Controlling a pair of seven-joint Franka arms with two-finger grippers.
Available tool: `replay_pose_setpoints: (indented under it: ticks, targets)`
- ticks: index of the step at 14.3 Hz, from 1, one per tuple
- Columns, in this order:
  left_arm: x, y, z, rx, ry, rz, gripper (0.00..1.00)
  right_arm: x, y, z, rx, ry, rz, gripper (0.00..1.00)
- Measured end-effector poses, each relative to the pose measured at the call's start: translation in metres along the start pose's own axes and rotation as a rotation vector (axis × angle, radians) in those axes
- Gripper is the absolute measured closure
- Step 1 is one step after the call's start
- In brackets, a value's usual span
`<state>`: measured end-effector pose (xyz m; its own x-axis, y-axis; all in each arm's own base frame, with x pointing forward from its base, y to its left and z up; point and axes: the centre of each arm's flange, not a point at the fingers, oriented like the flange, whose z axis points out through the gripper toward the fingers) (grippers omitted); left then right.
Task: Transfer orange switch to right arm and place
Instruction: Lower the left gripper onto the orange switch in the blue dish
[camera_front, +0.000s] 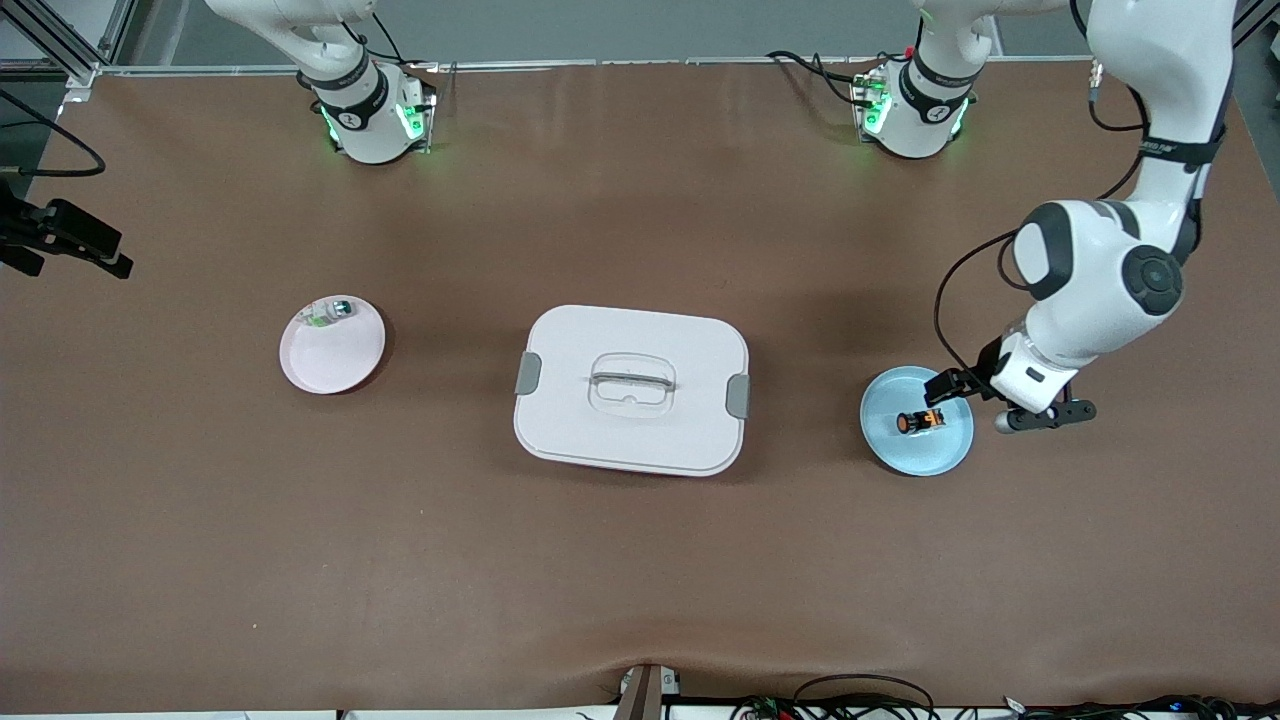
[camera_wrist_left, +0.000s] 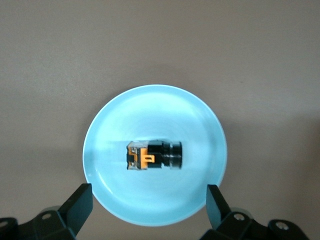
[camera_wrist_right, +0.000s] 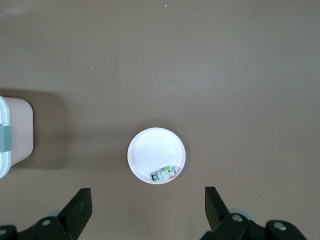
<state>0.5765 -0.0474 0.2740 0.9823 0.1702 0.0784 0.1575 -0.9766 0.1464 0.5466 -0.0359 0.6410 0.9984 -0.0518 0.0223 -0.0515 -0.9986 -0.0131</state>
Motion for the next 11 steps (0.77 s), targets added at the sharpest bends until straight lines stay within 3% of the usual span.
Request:
replay_pose_setpoints:
  ticks: [5, 11]
  targets:
    - [-0.007, -0.011, 0.052, 0.009, 0.045, -0.010, 0.00, 0.000, -0.001, 0.000, 0.000, 0.000, -0.001, 0.00]
    - [-0.012, 0.006, 0.070, -0.008, 0.069, 0.016, 0.00, 0.000, -0.001, 0.000, 0.000, -0.001, -0.001, 0.00]
